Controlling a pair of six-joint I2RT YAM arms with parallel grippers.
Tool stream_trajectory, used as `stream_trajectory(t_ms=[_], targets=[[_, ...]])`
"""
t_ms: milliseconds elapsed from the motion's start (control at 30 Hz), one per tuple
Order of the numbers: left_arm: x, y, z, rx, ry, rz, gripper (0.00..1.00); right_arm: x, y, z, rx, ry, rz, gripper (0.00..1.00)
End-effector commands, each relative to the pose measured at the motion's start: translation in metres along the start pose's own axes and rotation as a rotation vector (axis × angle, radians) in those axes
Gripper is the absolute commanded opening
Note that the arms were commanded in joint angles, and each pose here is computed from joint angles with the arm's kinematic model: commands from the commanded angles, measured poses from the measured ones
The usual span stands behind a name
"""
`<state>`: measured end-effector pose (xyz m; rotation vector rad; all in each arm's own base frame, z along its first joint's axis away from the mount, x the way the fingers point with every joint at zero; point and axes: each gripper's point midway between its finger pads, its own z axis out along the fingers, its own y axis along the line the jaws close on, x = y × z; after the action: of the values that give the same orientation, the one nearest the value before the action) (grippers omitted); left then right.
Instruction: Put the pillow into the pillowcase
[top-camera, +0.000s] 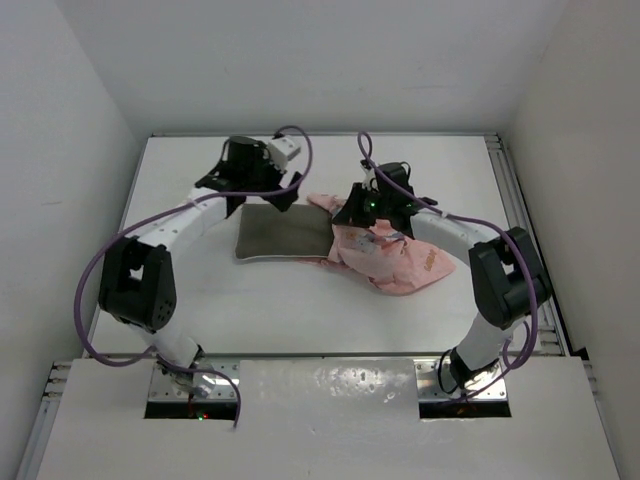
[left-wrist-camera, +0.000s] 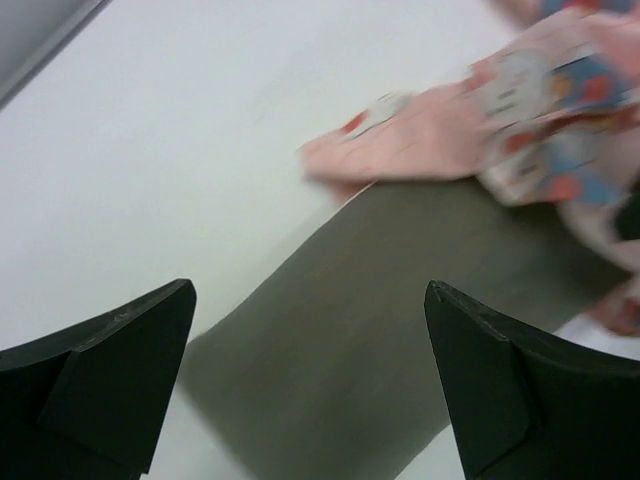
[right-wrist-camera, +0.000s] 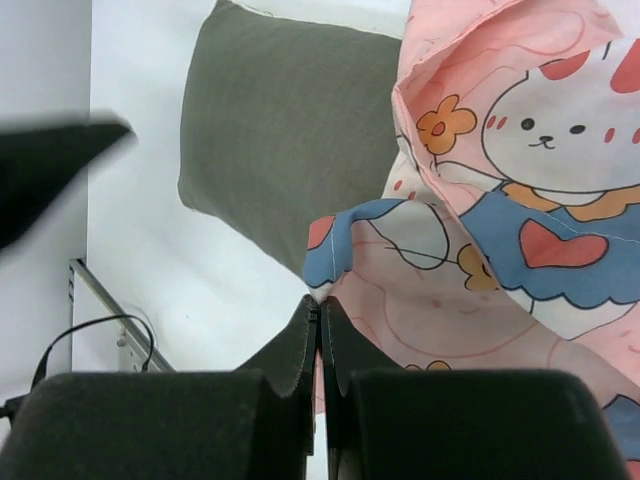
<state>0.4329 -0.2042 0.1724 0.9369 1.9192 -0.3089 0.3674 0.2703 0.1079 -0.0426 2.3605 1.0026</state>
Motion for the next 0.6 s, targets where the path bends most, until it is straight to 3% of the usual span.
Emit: stream_trajectory(t_ms=[0, 100, 200, 300, 467, 500, 567], targets=[[0.034, 0.028, -0.034, -0.008, 0.086, -0.064, 0.96, -0.005, 0.006, 0.005, -0.015, -0.026, -0.025, 0.0], [0.098, 0.035, -0.04, -0.011, 0.231, -0.142, 0.97, -0.003, 0.004, 0.007, -0.003, -0.006, -0.023, 0.0], [0.129, 0.034, -0.043, 0.012, 0.25, -0.162, 1.0, -0.008, 0.004, 0.009, 0.026, -0.016, -0.05, 0.0], [0.155, 0.016, -0.037, 0.08, 0.271, -0.158, 1.0, -0.005, -0.002, 0.013, 0.071, 0.006, -0.061, 0.0], [0.166, -0.019, -0.009, 0.163, 0.309, -0.168, 0.99, 0.002, -0.011, 0.027, 0.093, 0.04, -0.042, 0.0], [0.16, -0.024, -0.002, 0.184, 0.293, -0.16, 0.95, 0.001, -0.01, 0.029, 0.087, 0.037, -0.038, 0.0], [0.142, -0.044, 0.003, 0.279, 0.233, -0.16, 0.59, -0.002, -0.007, 0.032, 0.077, 0.03, -0.029, 0.0]])
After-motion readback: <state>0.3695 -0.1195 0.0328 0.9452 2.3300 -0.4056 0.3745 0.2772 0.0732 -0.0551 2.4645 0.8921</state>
